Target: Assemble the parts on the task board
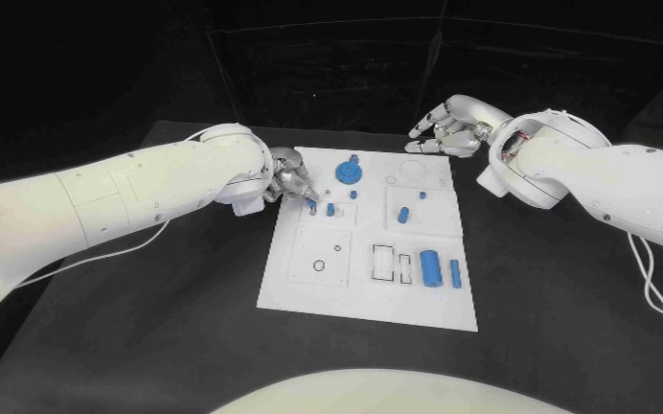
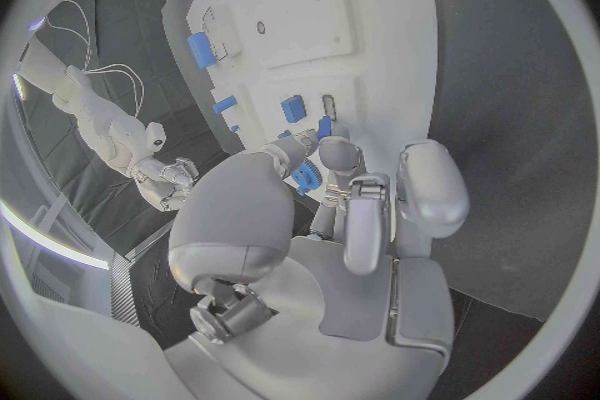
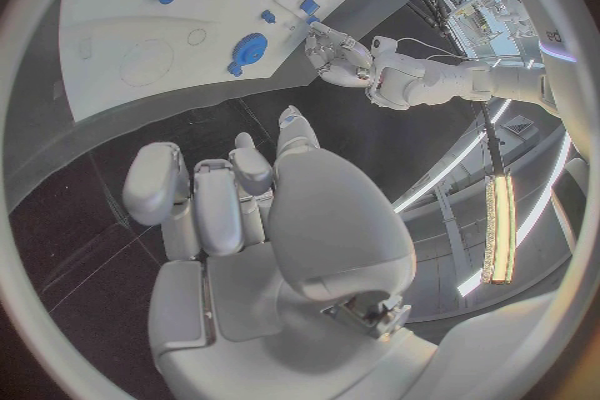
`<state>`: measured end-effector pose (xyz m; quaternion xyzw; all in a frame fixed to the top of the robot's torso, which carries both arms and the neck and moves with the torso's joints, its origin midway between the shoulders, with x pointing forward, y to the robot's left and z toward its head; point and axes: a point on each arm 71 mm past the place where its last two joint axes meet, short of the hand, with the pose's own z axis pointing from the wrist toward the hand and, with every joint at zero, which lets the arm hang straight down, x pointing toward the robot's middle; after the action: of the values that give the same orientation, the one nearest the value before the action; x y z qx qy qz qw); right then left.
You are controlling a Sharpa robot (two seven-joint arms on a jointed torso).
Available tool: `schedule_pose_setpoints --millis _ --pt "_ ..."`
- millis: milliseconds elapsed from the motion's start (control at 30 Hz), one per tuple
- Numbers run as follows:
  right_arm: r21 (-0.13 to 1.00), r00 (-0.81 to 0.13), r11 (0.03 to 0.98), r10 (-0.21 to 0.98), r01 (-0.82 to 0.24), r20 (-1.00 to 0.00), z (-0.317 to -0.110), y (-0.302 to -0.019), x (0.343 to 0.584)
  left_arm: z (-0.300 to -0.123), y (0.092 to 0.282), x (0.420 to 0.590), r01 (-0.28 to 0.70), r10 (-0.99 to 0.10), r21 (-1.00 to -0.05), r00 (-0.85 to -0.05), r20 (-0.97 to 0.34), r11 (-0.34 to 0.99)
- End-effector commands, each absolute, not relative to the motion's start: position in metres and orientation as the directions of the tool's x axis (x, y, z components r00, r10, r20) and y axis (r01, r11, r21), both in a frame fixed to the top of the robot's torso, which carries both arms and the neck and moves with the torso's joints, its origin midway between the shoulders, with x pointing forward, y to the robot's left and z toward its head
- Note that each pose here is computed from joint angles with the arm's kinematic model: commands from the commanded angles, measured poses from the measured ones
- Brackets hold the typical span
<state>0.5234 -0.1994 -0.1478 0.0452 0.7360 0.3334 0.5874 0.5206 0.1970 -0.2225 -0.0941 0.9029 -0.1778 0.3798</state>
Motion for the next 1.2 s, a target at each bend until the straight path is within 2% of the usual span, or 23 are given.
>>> schedule_pose_setpoints --millis 33,1200 --pt "0.544 -0.310 0.770 0.455 -0.334 -0.835 -0.147 -0.198 0.523 -0.225 0.197 0.518 -0.019 -0.256 -0.346 -0.712 -0.654 0.938" --pt "0.544 -0.311 0.768 0.454 -0.339 -0.835 -0.147 -0.197 0.523 -0.235 0.198 0.510 -0.002 -0.199 -0.300 -0.751 -0.630 0.954"
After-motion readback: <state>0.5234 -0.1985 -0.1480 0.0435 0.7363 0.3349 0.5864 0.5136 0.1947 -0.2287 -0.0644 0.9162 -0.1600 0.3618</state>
